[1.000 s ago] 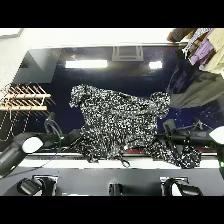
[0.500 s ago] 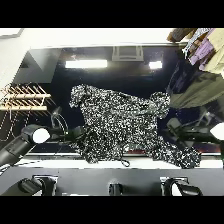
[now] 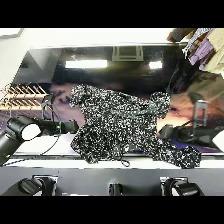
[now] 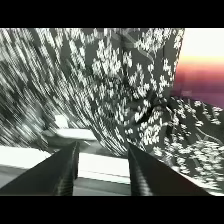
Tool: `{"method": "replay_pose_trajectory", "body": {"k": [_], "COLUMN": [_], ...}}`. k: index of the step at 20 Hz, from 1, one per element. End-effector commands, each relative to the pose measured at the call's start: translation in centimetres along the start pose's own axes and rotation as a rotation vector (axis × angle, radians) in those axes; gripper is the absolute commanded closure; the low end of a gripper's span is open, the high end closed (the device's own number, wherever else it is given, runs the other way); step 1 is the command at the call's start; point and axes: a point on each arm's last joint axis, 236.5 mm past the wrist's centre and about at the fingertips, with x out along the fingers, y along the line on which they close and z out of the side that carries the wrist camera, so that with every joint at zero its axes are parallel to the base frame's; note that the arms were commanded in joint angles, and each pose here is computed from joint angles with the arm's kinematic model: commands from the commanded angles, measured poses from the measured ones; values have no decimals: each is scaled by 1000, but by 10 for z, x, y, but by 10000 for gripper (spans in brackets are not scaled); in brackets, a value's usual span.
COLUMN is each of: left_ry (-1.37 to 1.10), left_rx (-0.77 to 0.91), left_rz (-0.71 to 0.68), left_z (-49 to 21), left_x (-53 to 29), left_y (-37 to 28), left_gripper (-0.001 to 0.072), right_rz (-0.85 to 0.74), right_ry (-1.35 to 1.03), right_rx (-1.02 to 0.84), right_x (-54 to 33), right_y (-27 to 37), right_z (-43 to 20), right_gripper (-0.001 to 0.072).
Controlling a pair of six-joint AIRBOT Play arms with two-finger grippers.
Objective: Fold the clothes and pants, and hang the long-sleeved shirts on hangers.
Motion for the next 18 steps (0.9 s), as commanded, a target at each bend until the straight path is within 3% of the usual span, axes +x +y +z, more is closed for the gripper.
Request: {"method": "replay_pose_trajectory", "body": {"k": [1,7,18], "left_ry": [5,7,36], "left_rx": [31,33,31], "left_rz": [16,18,38], "left_z": [-2,-2,-5], "left_x": [1,1,12], "left_y": [-1,-1,1], "left_gripper": [155,155,156], "right_rz": [-124,-163,-142], "right_ry": [36,154,115], "right_rx": [-210,-323,-431], "right_x": [17,78,143], "right_y": [5,4,7], "right_z": [-23,-87,-84], "right_gripper": [298,183,163]}}
